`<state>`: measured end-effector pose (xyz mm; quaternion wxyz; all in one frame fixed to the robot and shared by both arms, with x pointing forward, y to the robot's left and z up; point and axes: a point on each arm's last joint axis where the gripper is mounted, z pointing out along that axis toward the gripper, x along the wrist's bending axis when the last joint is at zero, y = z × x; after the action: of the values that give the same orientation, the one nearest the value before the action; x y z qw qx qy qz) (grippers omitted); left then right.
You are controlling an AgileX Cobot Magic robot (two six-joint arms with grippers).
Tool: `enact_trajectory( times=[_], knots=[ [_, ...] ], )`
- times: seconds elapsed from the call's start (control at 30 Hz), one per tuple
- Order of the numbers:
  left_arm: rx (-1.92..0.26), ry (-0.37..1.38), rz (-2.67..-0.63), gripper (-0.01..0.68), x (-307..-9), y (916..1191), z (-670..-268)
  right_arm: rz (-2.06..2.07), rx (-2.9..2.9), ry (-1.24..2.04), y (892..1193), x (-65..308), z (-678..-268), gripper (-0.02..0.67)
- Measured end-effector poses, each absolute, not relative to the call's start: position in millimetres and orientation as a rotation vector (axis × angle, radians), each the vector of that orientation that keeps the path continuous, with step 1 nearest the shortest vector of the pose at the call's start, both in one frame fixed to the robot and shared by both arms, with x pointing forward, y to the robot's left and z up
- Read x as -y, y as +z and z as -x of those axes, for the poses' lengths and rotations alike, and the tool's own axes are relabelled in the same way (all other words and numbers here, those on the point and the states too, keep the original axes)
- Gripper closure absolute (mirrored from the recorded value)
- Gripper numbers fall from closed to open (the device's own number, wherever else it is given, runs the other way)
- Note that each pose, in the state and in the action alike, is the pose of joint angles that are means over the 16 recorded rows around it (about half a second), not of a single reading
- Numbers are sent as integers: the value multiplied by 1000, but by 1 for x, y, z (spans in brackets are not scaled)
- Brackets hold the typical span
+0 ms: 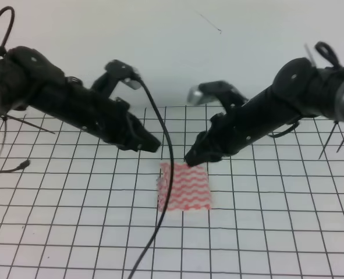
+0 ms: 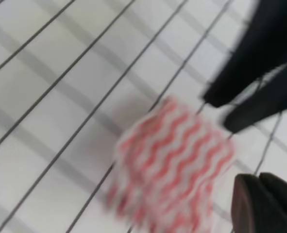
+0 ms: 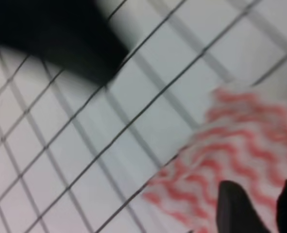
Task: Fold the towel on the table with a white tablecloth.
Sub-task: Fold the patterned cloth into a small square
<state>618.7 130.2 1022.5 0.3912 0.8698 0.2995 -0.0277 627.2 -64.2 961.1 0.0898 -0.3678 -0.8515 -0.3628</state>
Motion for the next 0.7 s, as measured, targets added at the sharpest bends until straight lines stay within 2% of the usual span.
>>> enact_trajectory(
  times=[0.23,0.37,0.7],
  knots=[
    [-704,-50,-2227,672,-105,1000,-621,1265,2518,-1044,968,83,-636,576],
    [-713,-26,-2265,672,-96,981,-624,1283,2514,-1028,967,86,-637,624],
    [-812,2,-2335,672,-107,950,-637,1278,2537,-1009,966,88,-637,648]
  ],
)
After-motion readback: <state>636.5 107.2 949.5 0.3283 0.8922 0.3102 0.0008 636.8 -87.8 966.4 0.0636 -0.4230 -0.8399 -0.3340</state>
